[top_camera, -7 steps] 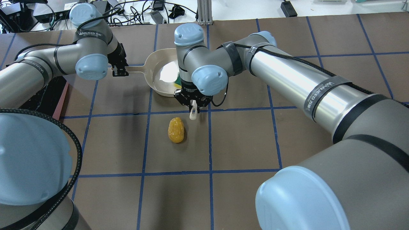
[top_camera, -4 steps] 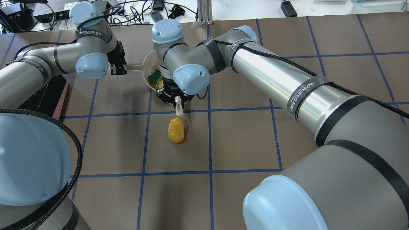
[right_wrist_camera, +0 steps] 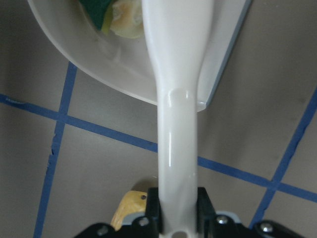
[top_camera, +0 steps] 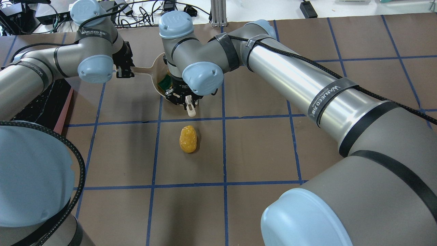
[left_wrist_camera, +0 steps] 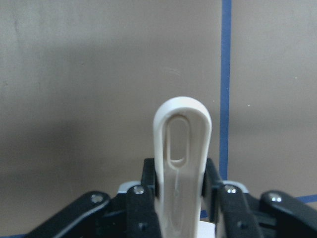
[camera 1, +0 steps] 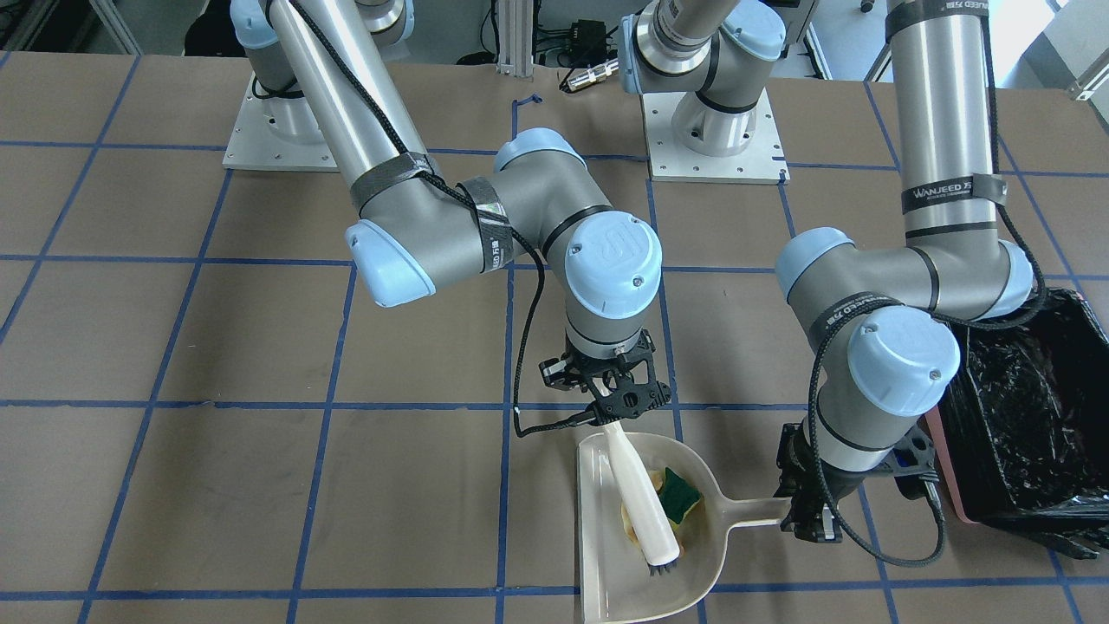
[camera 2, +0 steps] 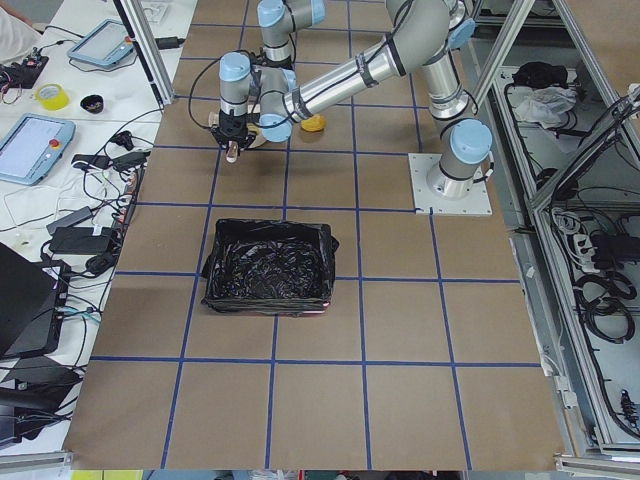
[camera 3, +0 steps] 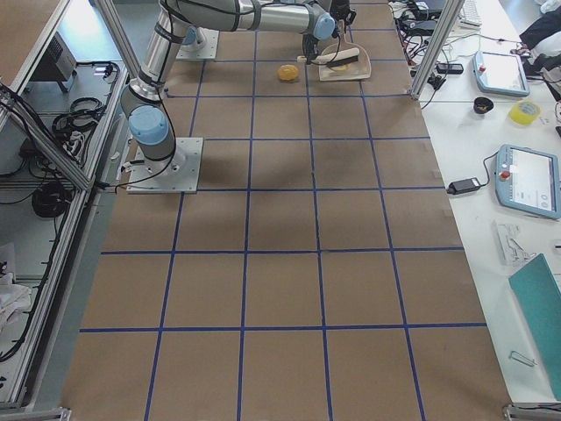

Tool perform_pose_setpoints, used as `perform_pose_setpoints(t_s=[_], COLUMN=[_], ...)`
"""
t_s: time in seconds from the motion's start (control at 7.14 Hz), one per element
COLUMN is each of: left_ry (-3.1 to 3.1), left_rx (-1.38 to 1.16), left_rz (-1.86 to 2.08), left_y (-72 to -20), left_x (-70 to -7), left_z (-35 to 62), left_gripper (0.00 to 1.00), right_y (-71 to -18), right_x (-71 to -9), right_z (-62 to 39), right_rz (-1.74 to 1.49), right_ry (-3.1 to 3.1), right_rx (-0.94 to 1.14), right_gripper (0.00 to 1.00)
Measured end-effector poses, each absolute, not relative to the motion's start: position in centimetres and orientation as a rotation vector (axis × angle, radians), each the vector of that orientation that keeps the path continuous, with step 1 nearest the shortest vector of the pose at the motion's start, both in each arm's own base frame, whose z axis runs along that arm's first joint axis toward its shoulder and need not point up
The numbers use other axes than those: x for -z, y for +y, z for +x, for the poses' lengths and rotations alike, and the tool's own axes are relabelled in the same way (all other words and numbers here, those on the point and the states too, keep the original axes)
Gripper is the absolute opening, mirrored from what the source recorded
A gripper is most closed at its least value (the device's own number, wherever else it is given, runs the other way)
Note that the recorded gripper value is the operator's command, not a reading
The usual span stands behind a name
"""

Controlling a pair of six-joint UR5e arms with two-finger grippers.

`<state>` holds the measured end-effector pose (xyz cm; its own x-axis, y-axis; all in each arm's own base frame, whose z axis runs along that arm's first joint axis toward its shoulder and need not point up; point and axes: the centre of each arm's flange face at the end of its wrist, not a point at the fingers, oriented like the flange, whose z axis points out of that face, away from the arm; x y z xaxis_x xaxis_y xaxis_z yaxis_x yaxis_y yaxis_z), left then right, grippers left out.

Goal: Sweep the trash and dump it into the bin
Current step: 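Sweep the sponge and peel into the dustpan with the right gripper's brush, then move the brush behind the yellow potato-shaped object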

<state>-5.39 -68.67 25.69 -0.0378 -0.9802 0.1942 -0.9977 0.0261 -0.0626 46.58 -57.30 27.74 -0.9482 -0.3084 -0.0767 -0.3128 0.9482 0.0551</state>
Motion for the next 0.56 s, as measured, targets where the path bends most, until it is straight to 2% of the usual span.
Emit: perform_pose_setpoints(t_s=[0.28, 0.56], left_ry=[-2.215, -2.234], left_rx=[-0.281, -0.278], left_rz=[2.073, 2.061], left_y=[-68.5, -68.1], left_x=[-26.2, -26.4], left_z=[-5.1, -4.0], left_gripper=[0.00, 0.00], right_y=[-58.3, -58.1], right_x=[-32.0, -36.3], right_z=[42.6, 35.7], right_rz=[-0.416, -0.237], right_ry=[3.074, 3.119], right_rx=[-0.081, -0.217], right_gripper=[0.00, 0.00])
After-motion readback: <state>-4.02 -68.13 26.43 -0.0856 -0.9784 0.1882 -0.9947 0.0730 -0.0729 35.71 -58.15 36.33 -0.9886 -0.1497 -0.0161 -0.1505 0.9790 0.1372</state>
